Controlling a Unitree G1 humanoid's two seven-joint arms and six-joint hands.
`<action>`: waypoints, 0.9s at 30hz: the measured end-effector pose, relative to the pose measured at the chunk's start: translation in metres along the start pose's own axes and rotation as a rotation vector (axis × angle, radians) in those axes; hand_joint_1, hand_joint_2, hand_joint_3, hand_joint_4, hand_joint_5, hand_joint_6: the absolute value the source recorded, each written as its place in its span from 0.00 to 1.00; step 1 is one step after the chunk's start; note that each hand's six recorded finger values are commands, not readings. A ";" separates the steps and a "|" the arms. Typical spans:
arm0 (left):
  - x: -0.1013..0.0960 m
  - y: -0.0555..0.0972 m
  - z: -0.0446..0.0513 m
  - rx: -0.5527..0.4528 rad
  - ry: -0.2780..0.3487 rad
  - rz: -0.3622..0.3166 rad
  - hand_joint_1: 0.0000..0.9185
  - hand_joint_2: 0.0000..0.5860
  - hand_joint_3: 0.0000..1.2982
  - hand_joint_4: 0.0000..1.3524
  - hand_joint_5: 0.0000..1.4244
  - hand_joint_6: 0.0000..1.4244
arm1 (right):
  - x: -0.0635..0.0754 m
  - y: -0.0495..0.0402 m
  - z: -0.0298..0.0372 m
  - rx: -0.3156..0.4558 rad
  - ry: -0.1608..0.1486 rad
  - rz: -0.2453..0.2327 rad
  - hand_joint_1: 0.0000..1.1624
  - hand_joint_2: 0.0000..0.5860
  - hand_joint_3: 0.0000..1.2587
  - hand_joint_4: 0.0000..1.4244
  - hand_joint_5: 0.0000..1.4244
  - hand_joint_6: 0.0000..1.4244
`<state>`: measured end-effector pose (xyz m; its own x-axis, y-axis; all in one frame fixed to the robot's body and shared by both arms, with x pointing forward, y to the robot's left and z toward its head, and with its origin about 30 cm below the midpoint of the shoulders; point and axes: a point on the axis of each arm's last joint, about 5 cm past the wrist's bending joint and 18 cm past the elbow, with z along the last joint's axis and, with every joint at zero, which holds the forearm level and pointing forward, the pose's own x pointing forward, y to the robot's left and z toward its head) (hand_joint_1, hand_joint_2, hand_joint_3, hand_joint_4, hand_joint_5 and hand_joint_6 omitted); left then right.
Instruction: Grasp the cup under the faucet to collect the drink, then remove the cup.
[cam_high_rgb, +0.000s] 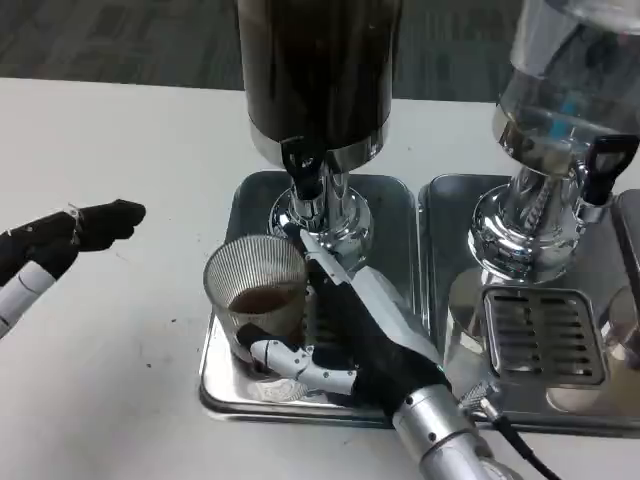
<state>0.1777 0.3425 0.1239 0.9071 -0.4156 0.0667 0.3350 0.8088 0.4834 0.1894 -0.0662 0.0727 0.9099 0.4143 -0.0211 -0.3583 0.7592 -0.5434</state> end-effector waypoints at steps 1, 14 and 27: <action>0.000 0.000 0.0000 0.000 0.001 0.000 0.00 0.25 0.23 0.16 0.14 0.12 | 0.000 0.0007 0.0006 0.002 0.001 -0.003 0.42 0.37 0.00 0.00 0.02 0.13; -0.003 0.001 -0.0004 0.002 0.013 -0.003 0.00 0.25 0.23 0.16 0.14 0.12 | -0.001 0.0047 0.0035 -0.015 0.004 -0.040 0.42 0.38 0.00 0.03 0.10 0.23; -0.003 0.001 -0.0001 0.004 0.015 -0.004 0.00 0.26 0.23 0.16 0.14 0.13 | -0.003 0.0079 0.0043 -0.015 0.008 -0.071 0.42 0.38 0.09 0.12 0.18 0.31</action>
<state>0.1752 0.3449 0.1242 0.9096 -0.4123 0.0522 0.3372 0.8056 0.4872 0.1832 -0.0592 0.0721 0.9344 0.3560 0.0112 -0.2899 0.7785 -0.5566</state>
